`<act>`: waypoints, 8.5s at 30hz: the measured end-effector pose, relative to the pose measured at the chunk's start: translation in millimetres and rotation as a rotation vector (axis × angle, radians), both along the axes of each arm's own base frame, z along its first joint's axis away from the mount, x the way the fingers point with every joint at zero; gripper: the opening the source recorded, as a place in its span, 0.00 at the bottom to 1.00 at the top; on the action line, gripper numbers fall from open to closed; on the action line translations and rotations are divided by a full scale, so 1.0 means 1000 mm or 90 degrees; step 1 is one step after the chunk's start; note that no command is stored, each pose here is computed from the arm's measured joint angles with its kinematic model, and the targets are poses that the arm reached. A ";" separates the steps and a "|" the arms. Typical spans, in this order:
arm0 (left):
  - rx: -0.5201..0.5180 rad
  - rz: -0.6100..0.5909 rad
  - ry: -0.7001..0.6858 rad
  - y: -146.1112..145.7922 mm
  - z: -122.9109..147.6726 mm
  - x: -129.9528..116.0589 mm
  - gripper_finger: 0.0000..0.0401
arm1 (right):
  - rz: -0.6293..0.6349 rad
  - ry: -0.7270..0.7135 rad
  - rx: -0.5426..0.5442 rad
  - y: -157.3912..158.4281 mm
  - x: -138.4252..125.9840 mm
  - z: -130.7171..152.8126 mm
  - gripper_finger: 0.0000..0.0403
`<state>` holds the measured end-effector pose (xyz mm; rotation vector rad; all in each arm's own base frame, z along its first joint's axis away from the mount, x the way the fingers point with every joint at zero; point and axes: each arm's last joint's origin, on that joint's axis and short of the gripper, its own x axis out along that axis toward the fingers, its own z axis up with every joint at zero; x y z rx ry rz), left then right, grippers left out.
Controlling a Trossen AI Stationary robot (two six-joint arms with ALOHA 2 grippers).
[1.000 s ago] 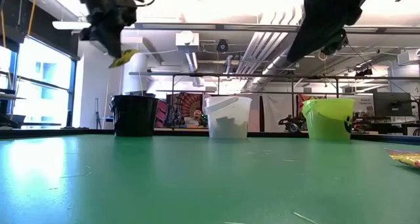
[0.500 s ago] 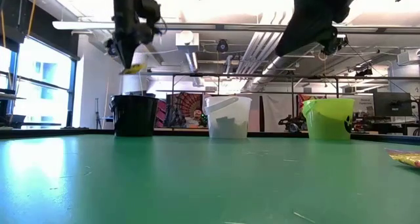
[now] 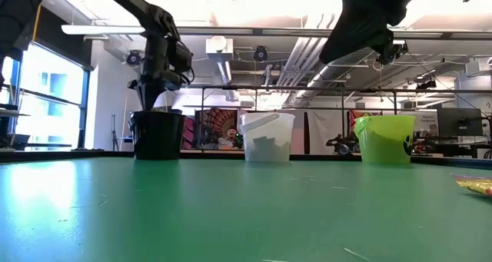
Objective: Sort candy by brand, put in halloween buckets
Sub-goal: Put the yellow candy into the black bucket
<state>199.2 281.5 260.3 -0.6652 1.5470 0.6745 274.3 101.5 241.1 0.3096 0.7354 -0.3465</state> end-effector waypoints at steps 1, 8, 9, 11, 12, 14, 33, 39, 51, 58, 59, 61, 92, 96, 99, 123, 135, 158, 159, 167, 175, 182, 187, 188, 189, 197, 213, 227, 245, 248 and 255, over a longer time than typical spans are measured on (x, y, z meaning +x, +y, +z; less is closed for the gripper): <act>0.003 -0.003 -0.002 0.002 -0.002 0.001 0.00 | 0.000 0.000 0.000 0.000 0.000 0.000 0.00; 0.048 -0.003 -0.041 0.011 -0.005 0.008 0.01 | -0.012 0.000 -0.002 -0.005 0.002 0.000 0.00; 0.051 -0.001 -0.044 0.011 -0.005 0.008 0.02 | -0.016 0.001 -0.003 -0.006 0.002 0.000 0.00; 0.052 -0.004 -0.045 0.011 -0.005 0.008 0.05 | -0.022 0.004 -0.004 -0.009 0.003 0.000 0.00; 0.051 -0.007 -0.045 0.011 -0.005 0.008 0.07 | -0.025 0.004 -0.004 -0.010 0.003 0.000 0.00; 0.050 -0.009 -0.044 0.011 -0.005 0.008 0.12 | -0.029 0.004 -0.004 -0.012 0.004 0.000 0.00; 0.051 -0.077 -0.128 0.012 -0.003 0.018 0.15 | -0.060 -0.007 -0.028 -0.018 0.005 0.000 0.00; 0.109 -0.102 -0.173 -0.012 0.031 0.021 0.02 | -0.064 -0.015 -0.031 -0.020 0.007 0.001 0.00; 0.161 -0.223 -0.280 -0.147 0.066 0.003 0.00 | -0.030 -0.009 -0.057 -0.021 0.008 0.002 0.00; 0.091 -0.278 -0.315 -0.233 0.075 -0.023 0.00 | 0.007 0.003 -0.051 -0.020 0.008 0.001 0.00; 0.079 -0.281 -0.319 -0.243 0.077 -0.027 0.00 | 0.010 0.004 -0.051 -0.020 0.008 0.001 0.00; 0.056 -0.298 -0.325 -0.261 0.081 -0.033 0.00 | 0.013 0.005 -0.050 -0.020 0.008 0.001 0.00; -0.098 -0.489 -0.134 -0.425 -0.007 -0.030 0.40 | 0.027 0.005 -0.035 -0.018 0.009 0.002 0.00; -0.122 -0.489 -0.146 -0.436 -0.030 -0.038 0.41 | 0.028 0.006 -0.034 -0.018 0.009 0.002 0.00; -0.129 -0.484 -0.156 -0.443 -0.044 -0.040 0.41 | 0.029 0.006 -0.033 -0.018 0.009 0.001 0.00; -0.085 -0.681 -0.117 -0.461 -0.095 -0.027 0.41 | 0.029 0.006 -0.033 -0.018 0.009 0.001 0.00; -0.091 -0.733 -0.054 -0.466 -0.118 -0.025 0.41 | 0.019 0.003 -0.045 -0.019 0.009 0.002 0.00; -0.122 -0.705 -0.070 -0.460 -0.087 -0.017 0.00 | 0.025 0.004 -0.053 -0.019 0.009 0.002 0.00; -0.122 -0.698 -0.076 -0.457 -0.081 -0.016 0.00 | 0.025 0.004 -0.053 -0.019 0.009 0.002 0.00; -0.114 -0.518 -0.174 -0.407 -0.038 0.003 0.00 | 0.025 0.004 -0.054 -0.019 0.009 0.002 0.00; -0.074 -0.251 -0.290 -0.316 -0.003 0.012 0.00 | 0.019 -0.002 -0.050 -0.019 0.009 0.002 0.00; -0.023 -0.047 -0.336 -0.234 0.028 0.009 0.00 | 0.017 -0.026 -0.045 -0.018 0.012 0.005 0.00; 0.059 0.015 -0.296 -0.177 0.051 0.006 0.00 | 0.013 -0.029 -0.045 -0.019 0.012 0.005 0.00; 0.068 0.026 -0.290 -0.165 0.055 0.005 0.00 | 0.014 -0.029 -0.045 -0.019 0.012 0.005 0.00; 0.076 0.032 -0.287 -0.153 0.058 0.005 0.00 | 0.013 -0.030 -0.044 -0.019 0.012 0.005 0.00; 0.153 0.065 -0.253 -0.064 0.078 0.002 0.00 | -0.003 -0.035 -0.038 -0.019 0.012 0.005 0.00; 0.183 -0.002 -0.036 0.012 0.027 0.012 0.00 | -0.019 -0.040 -0.045 -0.020 0.012 0.006 0.00; 0.201 -0.052 -0.010 0.009 0.018 0.029 0.17 | -0.021 -0.035 -0.043 -0.023 0.013 0.005 0.00; 0.343 -0.004 -0.262 -0.066 0.038 0.044 0.38 | 0.023 0.024 0.060 -0.008 0.007 0.019 0.00; 0.357 -0.009 -0.317 -0.096 0.043 0.041 0.38 | 0.015 0.074 0.108 -0.005 0.001 0.017 0.04; 0.366 -0.055 -0.461 -0.165 0.057 0.033 0.38 | 0.078 0.181 0.187 0.017 -0.013 0.007 0.27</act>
